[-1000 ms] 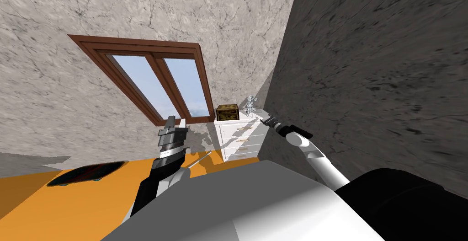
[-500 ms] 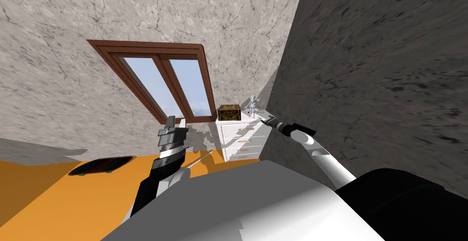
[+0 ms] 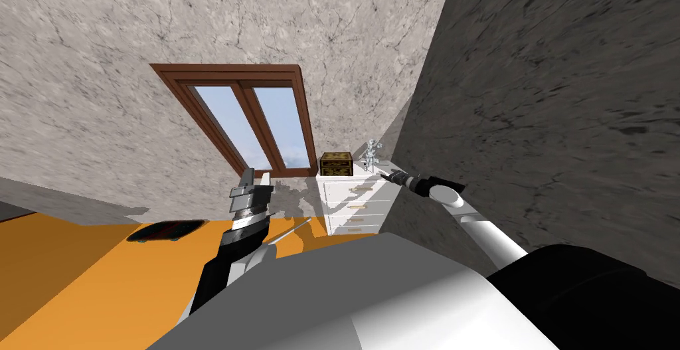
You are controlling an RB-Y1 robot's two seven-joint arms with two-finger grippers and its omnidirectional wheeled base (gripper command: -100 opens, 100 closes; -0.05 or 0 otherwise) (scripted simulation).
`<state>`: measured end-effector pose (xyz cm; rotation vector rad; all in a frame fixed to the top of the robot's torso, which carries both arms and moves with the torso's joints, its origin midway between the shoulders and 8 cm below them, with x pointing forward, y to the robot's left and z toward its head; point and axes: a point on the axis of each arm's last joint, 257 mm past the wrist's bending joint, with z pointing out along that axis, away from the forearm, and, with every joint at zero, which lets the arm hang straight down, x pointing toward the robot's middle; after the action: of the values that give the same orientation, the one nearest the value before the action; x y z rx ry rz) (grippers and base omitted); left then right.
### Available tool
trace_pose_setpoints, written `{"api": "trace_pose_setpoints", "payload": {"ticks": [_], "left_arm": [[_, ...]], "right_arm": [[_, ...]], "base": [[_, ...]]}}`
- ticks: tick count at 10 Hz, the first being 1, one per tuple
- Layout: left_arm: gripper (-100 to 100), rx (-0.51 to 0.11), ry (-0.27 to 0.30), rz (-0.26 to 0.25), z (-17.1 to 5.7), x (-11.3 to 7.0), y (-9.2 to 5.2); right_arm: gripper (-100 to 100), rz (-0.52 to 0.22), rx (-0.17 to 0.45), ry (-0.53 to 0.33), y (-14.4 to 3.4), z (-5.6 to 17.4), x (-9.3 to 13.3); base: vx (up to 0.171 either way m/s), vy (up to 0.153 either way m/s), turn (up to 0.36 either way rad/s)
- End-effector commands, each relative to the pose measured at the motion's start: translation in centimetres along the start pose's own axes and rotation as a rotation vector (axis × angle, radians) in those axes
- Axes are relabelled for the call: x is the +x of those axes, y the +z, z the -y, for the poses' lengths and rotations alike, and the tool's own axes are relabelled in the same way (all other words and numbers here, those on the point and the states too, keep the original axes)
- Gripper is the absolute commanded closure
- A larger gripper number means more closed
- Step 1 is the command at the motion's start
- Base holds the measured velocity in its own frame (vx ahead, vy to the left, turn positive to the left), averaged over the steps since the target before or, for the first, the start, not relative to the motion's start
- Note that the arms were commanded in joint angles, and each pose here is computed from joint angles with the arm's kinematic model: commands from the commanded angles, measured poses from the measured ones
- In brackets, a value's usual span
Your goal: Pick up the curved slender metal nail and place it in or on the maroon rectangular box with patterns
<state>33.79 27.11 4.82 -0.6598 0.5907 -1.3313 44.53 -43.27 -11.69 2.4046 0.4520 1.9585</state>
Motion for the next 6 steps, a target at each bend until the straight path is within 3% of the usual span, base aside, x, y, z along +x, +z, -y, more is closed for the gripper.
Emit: {"api": "trace_pose_setpoints", "payload": {"ticks": [1, 6], "left_arm": [[0, 0.000, 0.000, 0.000, 0.0, 0.0, 0.0], [0, 0.000, 0.000, 0.000, 0.0, 0.0, 0.0]], "right_arm": [[-100, 0.014, 0.028, 0.046, -0.2, 0.3, -0.1], [-100, 0.076, 0.109, 0.230, -1.6, 0.0, -0.3]], "base": [[0.025, -0.006, 0.054], [0.030, -0.003, 0.086]]}}
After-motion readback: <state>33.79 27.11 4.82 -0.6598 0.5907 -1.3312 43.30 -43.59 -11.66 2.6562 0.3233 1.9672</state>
